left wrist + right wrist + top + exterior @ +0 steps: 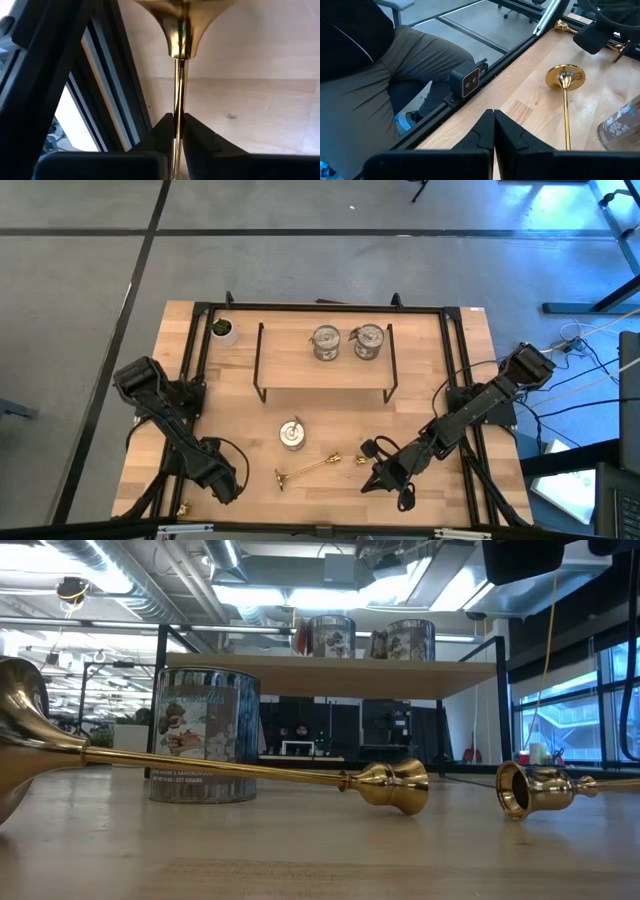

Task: Pick & Place candle stick holders
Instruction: Put the left gold candle holder on the shelf

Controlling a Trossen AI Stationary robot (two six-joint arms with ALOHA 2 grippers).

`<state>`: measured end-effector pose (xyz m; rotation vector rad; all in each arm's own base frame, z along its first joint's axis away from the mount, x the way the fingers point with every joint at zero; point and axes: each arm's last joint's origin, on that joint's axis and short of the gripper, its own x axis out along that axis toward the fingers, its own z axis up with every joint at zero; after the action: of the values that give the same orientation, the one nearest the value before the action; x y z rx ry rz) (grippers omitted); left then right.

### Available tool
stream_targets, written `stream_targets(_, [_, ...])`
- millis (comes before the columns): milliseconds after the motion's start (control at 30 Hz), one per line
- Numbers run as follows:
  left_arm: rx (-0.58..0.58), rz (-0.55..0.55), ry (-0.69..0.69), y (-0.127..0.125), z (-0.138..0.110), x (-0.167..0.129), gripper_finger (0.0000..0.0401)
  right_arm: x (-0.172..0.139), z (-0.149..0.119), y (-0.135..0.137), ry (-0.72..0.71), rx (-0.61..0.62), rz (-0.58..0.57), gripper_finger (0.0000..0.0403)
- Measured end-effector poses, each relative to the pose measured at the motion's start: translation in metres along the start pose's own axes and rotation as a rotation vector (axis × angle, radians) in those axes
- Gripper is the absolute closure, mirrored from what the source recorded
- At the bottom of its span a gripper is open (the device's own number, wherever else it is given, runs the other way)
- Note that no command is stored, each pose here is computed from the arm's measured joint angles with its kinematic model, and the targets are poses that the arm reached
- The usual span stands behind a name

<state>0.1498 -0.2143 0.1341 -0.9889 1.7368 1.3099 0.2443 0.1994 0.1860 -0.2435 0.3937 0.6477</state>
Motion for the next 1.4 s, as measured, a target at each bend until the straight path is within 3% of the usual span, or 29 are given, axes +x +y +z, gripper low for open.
stream_targets(267, [0.012, -0.023, -0.027, -0.002, 0.000, -0.005, 0.0389, 0.000, 0.000, 0.000, 0.000, 0.002, 0.000, 0.0399])
stream_targets(567, [0.098, -0.418, -0.321, -0.014, -0.010, -0.074, 0.0389, 0.000, 0.000, 0.000, -0.003, 0.011, 0.002, 0.0399])
stream_targets(733, [0.178, -0.548, -0.531, -0.009, -0.018, -0.124, 0.0389, 0.000, 0.001, 0.003, -0.007, 0.049, 0.071, 0.0399])
stream_targets(967, [0.356, -0.800, -1.016, 0.001, -0.031, -0.188, 0.0389, -0.001, 0.010, 0.011, -0.103, 0.067, 0.182, 0.0399])
stream_targets(1100, [0.436, -0.803, -1.273, 0.002, -0.031, -0.206, 0.0389, -0.003, 0.019, 0.018, -0.191, 0.050, 0.254, 0.0399])
stream_targets(1267, [0.483, -0.709, -1.504, 0.001, -0.025, -0.215, 0.0389, -0.012, 0.044, 0.021, -0.290, 0.080, 0.264, 0.0399])
stream_targets(1400, [0.452, -0.651, -1.657, 0.001, -0.019, -0.223, 0.0389, -0.028, 0.082, 0.012, -0.255, 0.123, 0.146, 0.0399])
